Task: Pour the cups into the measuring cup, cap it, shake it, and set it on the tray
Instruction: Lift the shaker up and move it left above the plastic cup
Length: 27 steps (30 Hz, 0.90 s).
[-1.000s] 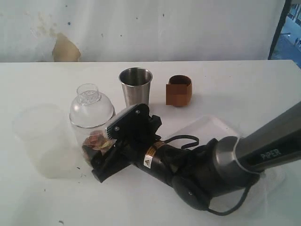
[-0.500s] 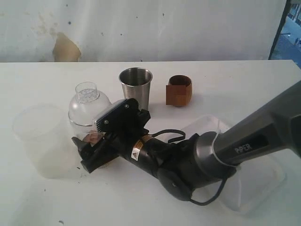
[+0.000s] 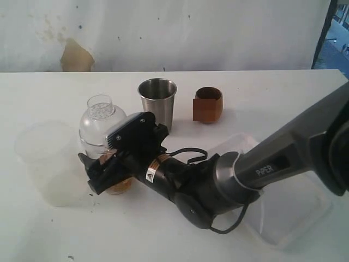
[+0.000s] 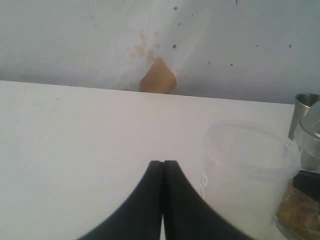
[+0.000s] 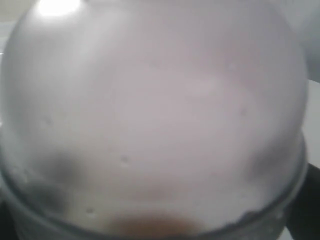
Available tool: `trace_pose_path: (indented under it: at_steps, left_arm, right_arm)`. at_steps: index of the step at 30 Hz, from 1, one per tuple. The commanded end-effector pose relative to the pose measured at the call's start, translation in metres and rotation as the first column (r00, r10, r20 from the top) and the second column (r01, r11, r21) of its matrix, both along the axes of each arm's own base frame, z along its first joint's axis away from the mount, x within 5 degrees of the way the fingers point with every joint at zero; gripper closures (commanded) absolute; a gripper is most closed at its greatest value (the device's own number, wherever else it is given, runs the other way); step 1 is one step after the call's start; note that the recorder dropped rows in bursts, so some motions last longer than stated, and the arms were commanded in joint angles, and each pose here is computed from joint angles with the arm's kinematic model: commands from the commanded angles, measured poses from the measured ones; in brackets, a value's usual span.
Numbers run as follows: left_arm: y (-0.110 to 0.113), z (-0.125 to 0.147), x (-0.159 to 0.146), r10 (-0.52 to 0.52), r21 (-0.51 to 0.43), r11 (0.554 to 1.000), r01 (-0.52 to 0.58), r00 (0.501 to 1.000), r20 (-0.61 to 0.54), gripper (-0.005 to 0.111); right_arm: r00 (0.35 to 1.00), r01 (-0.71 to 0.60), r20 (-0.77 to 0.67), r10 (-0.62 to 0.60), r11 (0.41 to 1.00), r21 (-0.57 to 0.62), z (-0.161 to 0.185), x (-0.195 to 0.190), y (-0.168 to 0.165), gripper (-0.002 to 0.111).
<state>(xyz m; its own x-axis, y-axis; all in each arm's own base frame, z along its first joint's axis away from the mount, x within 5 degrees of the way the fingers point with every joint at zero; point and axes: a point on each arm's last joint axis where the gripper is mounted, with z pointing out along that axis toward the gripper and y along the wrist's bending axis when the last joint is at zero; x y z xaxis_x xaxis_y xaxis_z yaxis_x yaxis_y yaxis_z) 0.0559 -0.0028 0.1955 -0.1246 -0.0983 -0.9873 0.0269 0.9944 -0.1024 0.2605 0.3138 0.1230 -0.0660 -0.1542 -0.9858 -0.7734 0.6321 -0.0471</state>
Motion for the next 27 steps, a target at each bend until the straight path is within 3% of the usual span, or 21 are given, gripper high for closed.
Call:
trace_pose_path:
  at_steps: [1,3,4,5,6,7,11,14,18,20,22,24,26,27]
  left_arm:
    - [0.0,0.0,0.0,0.001,0.001,1.0,-0.001,1.0,0.012,0.107]
    - [0.0,0.0,0.0,0.001,0.001,1.0,-0.001,1.0,0.012,0.107]
    - [0.0,0.0,0.0,0.001,0.001,1.0,-0.001,1.0,0.012,0.107]
    - [0.0,0.0,0.0,0.001,0.001,1.0,-0.001,1.0,0.012,0.107]
    - [0.0,0.0,0.0,0.001,0.001,1.0,-0.001,1.0,0.012,0.107]
    - [0.0,0.0,0.0,0.001,0.001,1.0,-0.001,1.0,0.012,0.107]
    - [0.0,0.0,0.0,0.001,0.001,1.0,-0.001,1.0,0.012,0.107]
    - [0.0,0.0,0.0,0.001,0.001,1.0,-0.001,1.0,0.012,0.107]
    - [0.0,0.0,0.0,0.001,0.001,1.0,-0.001,1.0,0.012,0.107]
    - [0.0,0.0,0.0,0.001,0.001,1.0,-0.001,1.0,0.012,0.107]
    - [0.0,0.0,0.0,0.001,0.001,1.0,-0.001,1.0,0.012,0.107]
    - [0.0,0.0,0.0,0.001,0.001,1.0,-0.001,1.0,0.012,0.107]
    - [0.0,0.0,0.0,0.001,0.001,1.0,-0.001,1.0,0.012,0.107]
    - [0.0,0.0,0.0,0.001,0.001,1.0,-0.001,1.0,0.012,0.107]
  right_arm:
    - [1.0,0.005,-0.008,-0.005,0.999,0.032,0.002,0.001,0.0,0.01]
    - [1.0,0.005,-0.008,-0.005,0.999,0.032,0.002,0.001,0.0,0.036]
    - [1.0,0.01,-0.028,-0.008,0.999,0.052,0.002,0.001,0.0,0.066]
    - [1.0,0.01,-0.028,-0.008,0.998,0.054,0.002,0.001,0.0,0.077]
    - [0.998,0.041,-0.051,-0.037,0.997,0.069,0.002,0.002,-0.001,0.101]
    - [0.994,0.055,-0.094,-0.047,0.994,0.09,0.001,0.003,-0.002,0.108]
    - [0.996,0.048,-0.083,-0.04,0.994,0.101,0.019,0.002,-0.002,0.108]
    - [0.998,0.03,0.058,-0.029,0.999,-0.012,0.066,-0.003,-0.009,0.108]
    - [0.993,0.104,0.034,-0.111,0.98,0.168,0.123,-0.008,-0.025,0.108]
    - [0.999,-0.019,0.043,0.013,0.988,0.152,0.125,-0.02,-0.011,0.108]
    - [0.993,-0.104,0.069,0.101,0.994,0.045,0.12,-0.032,-0.001,0.108]
    - [0.996,-0.007,0.089,0.004,0.999,0.036,0.124,-0.025,-0.008,0.108]
    - [0.985,0.16,0.044,-0.169,0.974,0.163,0.137,-0.011,-0.028,0.108]
    - [0.987,0.151,0.021,-0.16,0.962,0.227,0.142,-0.011,-0.029,0.108]
